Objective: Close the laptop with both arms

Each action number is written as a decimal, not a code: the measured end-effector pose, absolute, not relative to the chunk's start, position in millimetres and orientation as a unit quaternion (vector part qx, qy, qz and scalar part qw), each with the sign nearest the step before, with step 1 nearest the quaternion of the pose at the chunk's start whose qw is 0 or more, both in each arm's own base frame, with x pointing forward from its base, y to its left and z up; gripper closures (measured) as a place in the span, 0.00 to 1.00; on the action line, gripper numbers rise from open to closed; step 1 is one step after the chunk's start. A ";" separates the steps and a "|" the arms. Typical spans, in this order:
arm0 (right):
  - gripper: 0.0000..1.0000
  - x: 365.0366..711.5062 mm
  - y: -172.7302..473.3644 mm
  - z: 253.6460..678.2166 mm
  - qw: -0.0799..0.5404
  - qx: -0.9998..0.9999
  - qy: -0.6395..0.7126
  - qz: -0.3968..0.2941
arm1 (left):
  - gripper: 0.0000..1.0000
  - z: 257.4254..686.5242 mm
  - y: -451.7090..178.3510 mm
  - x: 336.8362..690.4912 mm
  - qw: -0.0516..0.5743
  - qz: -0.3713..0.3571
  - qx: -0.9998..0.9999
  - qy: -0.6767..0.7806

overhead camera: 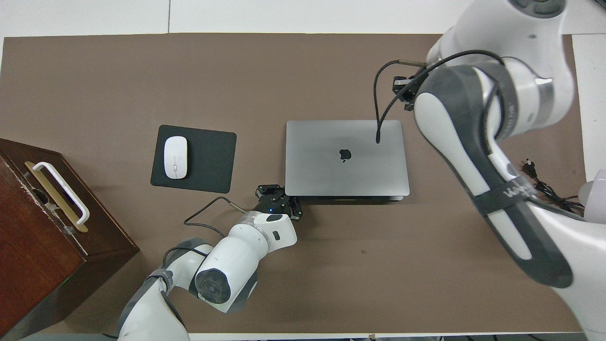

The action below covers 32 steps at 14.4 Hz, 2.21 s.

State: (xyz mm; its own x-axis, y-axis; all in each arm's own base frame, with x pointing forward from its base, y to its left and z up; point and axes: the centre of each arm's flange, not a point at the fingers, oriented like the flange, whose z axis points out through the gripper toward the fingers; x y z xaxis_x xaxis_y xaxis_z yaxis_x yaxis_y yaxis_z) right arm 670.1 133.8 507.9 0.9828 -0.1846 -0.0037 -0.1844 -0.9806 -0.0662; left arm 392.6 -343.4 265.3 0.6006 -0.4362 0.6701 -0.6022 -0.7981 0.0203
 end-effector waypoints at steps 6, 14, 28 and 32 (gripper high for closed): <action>0.86 650.3 10.5 599.8 -0.005 -0.998 -0.005 -0.065 | 0.99 265.6 -339.7 395.8 0.132 0.334 0.896 -0.260; 0.00 621.9 -90.0 626.8 -0.016 -0.998 -0.008 -0.065 | 0.99 274.0 -336.0 399.7 0.140 0.309 0.915 -0.219; 0.00 544.8 -23.6 595.2 0.024 -0.999 0.007 -0.023 | 0.99 332.6 -326.9 392.7 0.122 0.201 0.947 -0.218; 0.00 536.2 23.2 608.4 0.023 -0.999 -0.036 -0.034 | 0.99 361.3 -308.1 395.9 0.109 0.148 0.961 -0.207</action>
State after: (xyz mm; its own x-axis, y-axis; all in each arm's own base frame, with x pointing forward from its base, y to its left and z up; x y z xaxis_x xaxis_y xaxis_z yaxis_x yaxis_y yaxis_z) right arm 536.2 23.2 608.4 0.9952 0.0696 0.0688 0.0727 -0.9964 -0.0431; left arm 395.9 -308.1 361.3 0.8704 -0.3654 0.3299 -0.4302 -0.8904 0.1489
